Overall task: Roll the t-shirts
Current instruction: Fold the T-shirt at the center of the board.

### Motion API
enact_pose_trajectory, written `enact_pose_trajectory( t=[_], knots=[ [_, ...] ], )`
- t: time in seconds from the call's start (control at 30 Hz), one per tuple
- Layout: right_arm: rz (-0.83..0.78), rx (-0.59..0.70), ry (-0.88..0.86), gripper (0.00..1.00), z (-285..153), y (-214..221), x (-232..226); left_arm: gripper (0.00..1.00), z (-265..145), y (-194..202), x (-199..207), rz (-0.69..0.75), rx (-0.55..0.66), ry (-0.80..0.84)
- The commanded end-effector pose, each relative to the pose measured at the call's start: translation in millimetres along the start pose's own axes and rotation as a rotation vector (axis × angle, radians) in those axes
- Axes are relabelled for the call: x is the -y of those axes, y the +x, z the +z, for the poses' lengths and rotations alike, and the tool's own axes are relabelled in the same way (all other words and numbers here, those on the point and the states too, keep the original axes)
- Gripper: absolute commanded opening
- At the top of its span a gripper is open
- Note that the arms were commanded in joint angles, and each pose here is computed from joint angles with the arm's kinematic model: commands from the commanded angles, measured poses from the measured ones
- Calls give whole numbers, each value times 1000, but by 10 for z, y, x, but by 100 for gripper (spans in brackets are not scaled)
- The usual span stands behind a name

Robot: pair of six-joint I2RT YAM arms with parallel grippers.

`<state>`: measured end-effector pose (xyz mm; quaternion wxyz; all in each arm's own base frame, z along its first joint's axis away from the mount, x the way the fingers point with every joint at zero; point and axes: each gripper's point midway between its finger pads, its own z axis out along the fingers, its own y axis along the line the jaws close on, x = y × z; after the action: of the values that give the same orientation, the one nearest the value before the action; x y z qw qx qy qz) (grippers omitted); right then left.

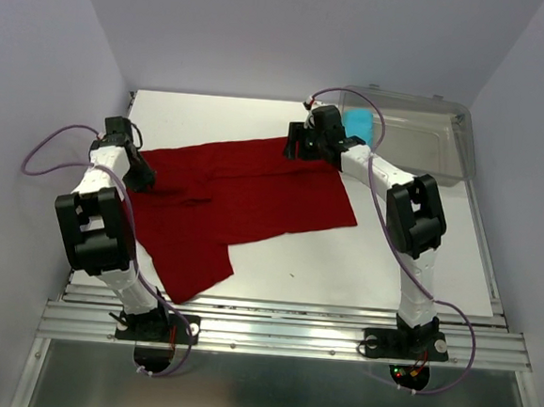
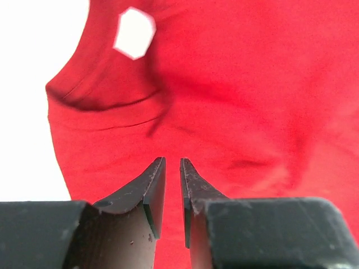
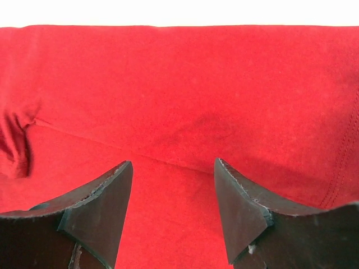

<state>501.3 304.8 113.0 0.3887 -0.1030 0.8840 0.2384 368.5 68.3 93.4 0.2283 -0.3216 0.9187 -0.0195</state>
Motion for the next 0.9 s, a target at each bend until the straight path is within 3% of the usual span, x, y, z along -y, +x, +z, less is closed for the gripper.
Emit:
enact_pose_trajectory(
  t=[0.0,0.17,0.47,0.53,0.73,0.87],
  knots=[
    [-10,106,-65,65,-195,-367,-231,29,145,162,-184,-35,-31,-34],
    [-5,88,-68,65,-114,-307,-216,40,372,235,-330,-49,-50,-105],
    [1,83,-75,65,-59,-293,-219,41,622,227,-371,-45,-57,-137],
    [3,80,-77,65,-56,-288,-223,40,659,248,-384,-45,-63,-141],
    [3,81,-76,66,-64,-288,-221,20,639,252,-398,-46,-53,-151],
    [7,81,-83,65,-68,-297,-238,13,536,184,-341,-38,-19,-142]
  ],
)
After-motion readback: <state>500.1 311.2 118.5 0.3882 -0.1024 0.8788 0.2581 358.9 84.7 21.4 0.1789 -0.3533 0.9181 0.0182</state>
